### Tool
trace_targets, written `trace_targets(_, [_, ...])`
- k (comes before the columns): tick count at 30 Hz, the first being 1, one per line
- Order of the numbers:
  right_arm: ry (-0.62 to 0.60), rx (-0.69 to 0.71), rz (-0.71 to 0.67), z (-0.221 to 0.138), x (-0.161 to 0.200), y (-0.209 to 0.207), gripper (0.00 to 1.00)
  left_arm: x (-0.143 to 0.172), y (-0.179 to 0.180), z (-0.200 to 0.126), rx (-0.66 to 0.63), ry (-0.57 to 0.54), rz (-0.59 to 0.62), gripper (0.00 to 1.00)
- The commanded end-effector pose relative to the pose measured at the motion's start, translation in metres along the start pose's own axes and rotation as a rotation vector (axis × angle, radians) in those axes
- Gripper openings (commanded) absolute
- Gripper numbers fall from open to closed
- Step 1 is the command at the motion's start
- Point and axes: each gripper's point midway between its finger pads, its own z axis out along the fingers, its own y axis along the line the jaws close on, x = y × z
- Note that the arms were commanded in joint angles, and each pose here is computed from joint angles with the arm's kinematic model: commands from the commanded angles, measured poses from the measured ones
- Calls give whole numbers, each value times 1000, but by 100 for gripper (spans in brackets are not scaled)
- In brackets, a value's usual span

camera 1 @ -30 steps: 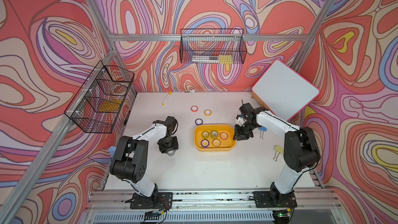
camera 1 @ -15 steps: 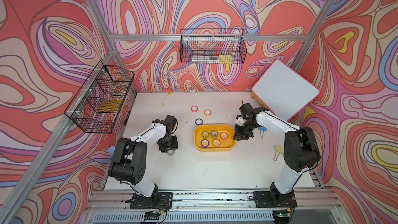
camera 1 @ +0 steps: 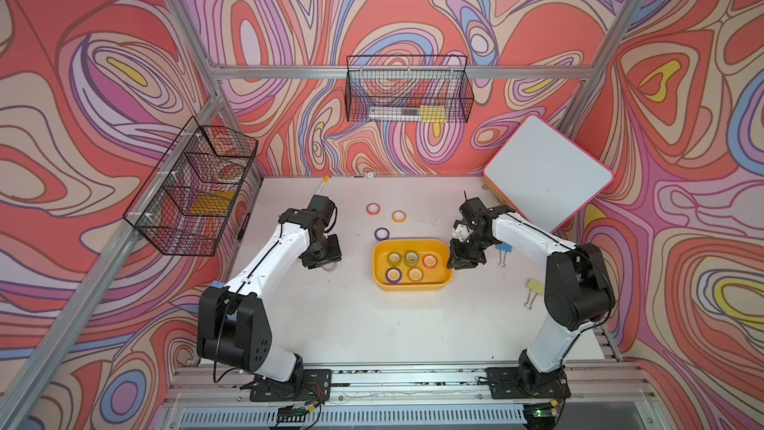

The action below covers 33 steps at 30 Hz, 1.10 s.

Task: Put the transparent tape into the storage box
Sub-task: Pick up the tape from the center of the board, then place the tape in the storage box.

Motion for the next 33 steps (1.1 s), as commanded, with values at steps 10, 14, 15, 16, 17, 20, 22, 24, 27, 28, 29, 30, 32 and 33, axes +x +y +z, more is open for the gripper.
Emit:
trace_targets(10, [-43,-16,-12,-11,-11,9,21,-4,-67,-24,52,-3,109,49])
trace_targets(14, [-40,-15,-12,-10,-10,9,20,-7,-96,-22,74,-2,156,49])
trace_targets(15, [-38,-14,-10,-10,-10,8,20,-7,-102,-21,76,1,171,49])
trace_targets(16, [-38,-16,-11,-10,-9,9,20,-7,-107,-20,80,2,181,49])
trace_targets(17, [-38,-16,-12,-10,-9,9,20,-8,-112,-17,82,7,193,49])
trace_targets(20, [-36,-18,-13,-10,-9,9,20,-9,-125,-10,85,15,223,49])
trace_targets(22, [-35,-18,-12,-9,-8,9,20,-10,-133,-5,88,22,240,49])
trace_targets(24, [-34,-19,-9,-8,-8,9,20,-10,-143,-1,91,25,260,49])
trace_targets(27, [-34,-21,-6,-8,-8,9,20,-8,-160,6,97,34,291,49])
trace_targets(28, [-35,-22,-7,-8,-8,9,19,-7,-165,9,99,38,298,49])
trace_targets(29, [-36,-22,-7,-8,-9,9,20,-5,-170,13,100,46,310,49])
trace_targets(30, [-36,-22,-6,-9,-9,9,20,-4,-175,17,100,53,318,49])
trace_targets(32, [-34,-22,-9,-8,-8,9,19,-1,-183,23,97,64,337,49])
trace_targets(33, [-36,-21,-7,-9,-9,9,19,0,-186,27,94,69,346,49])
